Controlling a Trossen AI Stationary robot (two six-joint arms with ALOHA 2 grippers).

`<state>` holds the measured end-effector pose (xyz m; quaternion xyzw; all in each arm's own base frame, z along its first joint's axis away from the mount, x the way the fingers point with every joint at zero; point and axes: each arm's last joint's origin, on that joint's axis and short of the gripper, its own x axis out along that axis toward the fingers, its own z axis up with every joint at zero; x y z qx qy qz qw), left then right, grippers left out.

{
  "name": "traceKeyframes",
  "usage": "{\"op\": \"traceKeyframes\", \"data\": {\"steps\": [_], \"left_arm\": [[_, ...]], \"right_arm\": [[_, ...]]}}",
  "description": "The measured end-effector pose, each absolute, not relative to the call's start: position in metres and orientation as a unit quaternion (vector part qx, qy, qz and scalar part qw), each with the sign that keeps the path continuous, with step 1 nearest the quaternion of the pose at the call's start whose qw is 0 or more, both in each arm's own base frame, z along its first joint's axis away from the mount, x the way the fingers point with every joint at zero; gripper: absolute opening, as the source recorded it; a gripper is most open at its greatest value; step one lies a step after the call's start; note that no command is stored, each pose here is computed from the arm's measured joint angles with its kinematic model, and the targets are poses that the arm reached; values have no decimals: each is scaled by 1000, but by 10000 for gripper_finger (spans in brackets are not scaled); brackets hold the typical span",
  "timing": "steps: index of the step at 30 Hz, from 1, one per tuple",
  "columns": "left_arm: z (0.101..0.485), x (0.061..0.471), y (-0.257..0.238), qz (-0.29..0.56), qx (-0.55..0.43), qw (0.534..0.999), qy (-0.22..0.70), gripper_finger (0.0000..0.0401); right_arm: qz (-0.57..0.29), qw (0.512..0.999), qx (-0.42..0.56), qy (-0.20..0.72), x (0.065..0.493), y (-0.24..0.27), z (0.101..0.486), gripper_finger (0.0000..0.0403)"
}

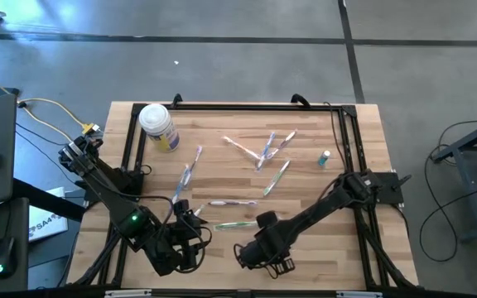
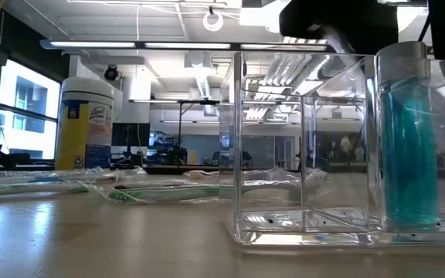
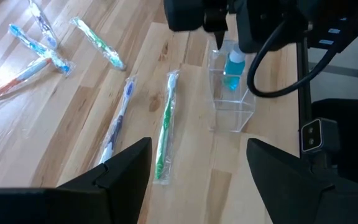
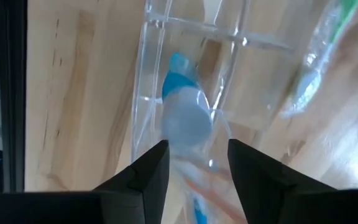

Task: Pick & Place toothbrushing station
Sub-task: Put the left mouthwash into the transparent bin

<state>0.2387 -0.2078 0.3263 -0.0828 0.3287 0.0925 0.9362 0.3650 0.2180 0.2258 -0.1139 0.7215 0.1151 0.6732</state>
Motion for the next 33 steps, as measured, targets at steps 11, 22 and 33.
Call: {"op": "traceKeyframes", "data": {"steps": [11,22,33], "left_arm": [[326,239,-208,90,-84,936,330,261],[325,238,-210,66,-95,929,351,261],[325,238,-211,56,-106,926,358,262]], "right_arm": [[142,736,-91,656,358,219,267,157],[220,766,32,603,321,227,335,157],[192,768,67,607,279,247,359,157]]}}
